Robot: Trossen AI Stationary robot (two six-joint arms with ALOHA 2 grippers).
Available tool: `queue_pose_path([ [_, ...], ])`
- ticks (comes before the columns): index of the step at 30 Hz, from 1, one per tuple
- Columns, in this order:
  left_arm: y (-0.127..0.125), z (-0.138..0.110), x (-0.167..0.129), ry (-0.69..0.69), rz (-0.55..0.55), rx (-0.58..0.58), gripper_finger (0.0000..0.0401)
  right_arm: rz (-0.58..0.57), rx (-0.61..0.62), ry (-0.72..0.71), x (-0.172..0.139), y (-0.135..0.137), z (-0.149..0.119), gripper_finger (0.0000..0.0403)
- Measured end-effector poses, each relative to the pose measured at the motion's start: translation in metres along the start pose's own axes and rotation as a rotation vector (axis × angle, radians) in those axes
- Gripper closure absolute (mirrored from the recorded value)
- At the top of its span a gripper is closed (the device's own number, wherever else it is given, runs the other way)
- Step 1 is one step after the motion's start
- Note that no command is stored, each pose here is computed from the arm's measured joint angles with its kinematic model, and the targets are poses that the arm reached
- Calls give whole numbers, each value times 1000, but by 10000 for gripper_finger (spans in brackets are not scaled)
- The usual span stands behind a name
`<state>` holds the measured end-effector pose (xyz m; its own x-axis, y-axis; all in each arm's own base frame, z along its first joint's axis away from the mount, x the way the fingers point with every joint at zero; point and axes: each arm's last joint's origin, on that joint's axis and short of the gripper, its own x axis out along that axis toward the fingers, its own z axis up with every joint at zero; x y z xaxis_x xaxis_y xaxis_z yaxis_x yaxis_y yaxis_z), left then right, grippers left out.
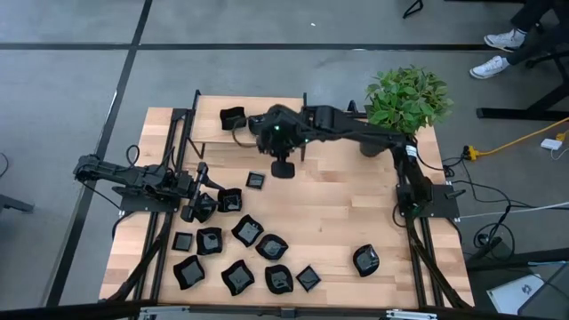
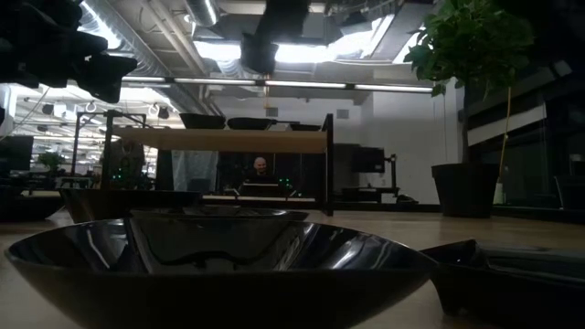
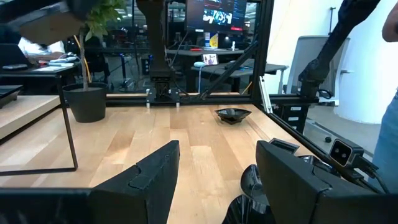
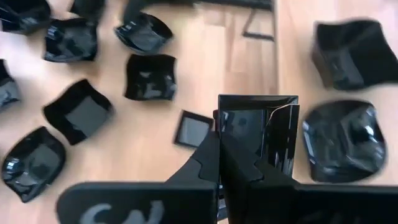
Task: Pick & Place Mini shaped plates
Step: Stack the square plate on top of the square plates on the shelf
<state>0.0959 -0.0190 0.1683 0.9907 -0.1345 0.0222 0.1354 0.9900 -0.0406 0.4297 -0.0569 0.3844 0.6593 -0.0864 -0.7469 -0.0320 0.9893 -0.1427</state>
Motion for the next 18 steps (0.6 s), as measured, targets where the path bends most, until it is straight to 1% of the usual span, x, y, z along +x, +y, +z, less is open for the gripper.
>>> queue_pose_path([
  [6,0,0,0,0,0,0,194,-31,56,81,-1,-29,-15,400],
  [10,0,0,0,0,0,0,193,-73,80,138,-3,-46,-24,400],
  [13,0,0,0,0,0,0,193,-87,46,183,-3,-56,-31,400],
  [18,0,0,0,0,0,0,193,-84,-15,229,4,-68,-40,400],
])
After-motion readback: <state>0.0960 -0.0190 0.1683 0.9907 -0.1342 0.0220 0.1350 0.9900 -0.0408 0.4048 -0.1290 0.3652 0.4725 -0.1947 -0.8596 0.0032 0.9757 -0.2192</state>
